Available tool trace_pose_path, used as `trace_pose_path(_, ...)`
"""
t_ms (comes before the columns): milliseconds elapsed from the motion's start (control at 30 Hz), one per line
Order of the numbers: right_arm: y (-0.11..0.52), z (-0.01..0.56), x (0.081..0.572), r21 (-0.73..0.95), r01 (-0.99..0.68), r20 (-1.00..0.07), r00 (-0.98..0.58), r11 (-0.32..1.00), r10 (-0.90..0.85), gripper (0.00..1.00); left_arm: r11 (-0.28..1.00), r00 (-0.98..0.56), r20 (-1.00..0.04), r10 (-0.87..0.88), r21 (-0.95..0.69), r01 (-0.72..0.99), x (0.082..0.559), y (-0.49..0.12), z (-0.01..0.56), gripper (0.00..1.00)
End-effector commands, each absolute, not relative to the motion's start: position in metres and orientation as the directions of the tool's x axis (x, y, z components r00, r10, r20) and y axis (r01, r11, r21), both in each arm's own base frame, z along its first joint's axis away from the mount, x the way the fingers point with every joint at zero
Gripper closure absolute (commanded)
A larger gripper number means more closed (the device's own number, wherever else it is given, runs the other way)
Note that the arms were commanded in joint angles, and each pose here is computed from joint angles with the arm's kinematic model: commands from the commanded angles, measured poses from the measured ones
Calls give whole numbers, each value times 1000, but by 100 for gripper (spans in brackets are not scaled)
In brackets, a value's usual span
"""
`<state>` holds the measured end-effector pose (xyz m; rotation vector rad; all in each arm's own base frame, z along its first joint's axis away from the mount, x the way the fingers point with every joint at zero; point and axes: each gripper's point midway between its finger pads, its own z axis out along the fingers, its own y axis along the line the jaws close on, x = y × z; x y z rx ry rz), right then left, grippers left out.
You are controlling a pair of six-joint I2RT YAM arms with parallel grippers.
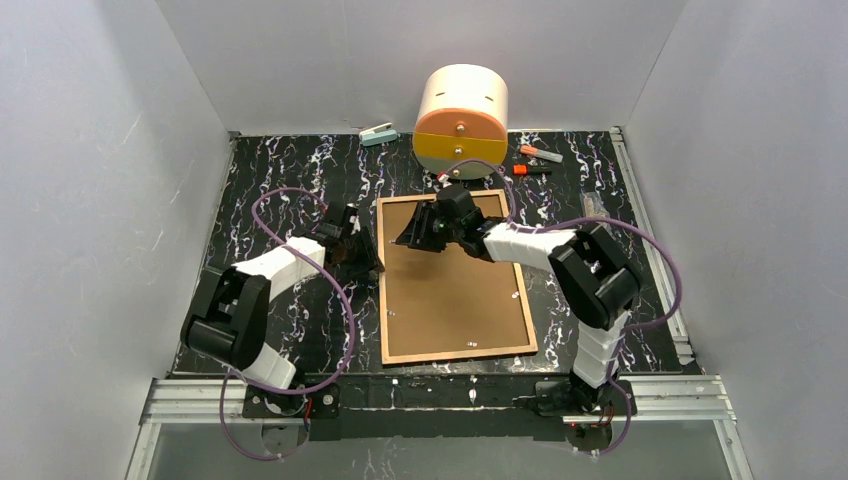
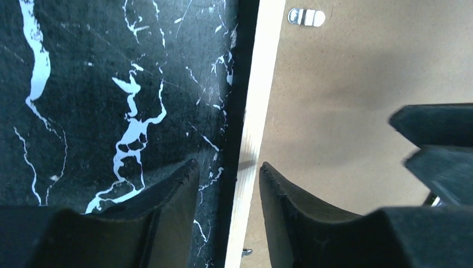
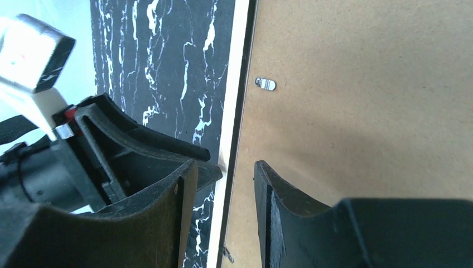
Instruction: Put the photo into the frame
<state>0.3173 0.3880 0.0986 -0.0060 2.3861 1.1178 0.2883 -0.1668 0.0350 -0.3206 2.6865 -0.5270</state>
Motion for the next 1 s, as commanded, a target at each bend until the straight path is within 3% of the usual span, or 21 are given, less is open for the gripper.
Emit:
trace_pose_path(0,407,98,322,740,-226,-418,-892,634,170,51,914,-893,-366,-262,-392,-108,302,-168,39,61)
trace_pose_path(233,420,69,328,759,-184,-366,-914,625,174,53,918,-901,-350,-258,-380,-115,298,-166,28,67)
trace_pose_path(467,425,53,347,742,-180,-397,-894,646,207,54,925,-911,-328,-251,-359,-126,289,-162,18,74)
trace_pose_path(967,428,32,372,704,-180,-434,-875,688,215,54,938,-919,-319,-230,-325,-122,284,-156,16,76)
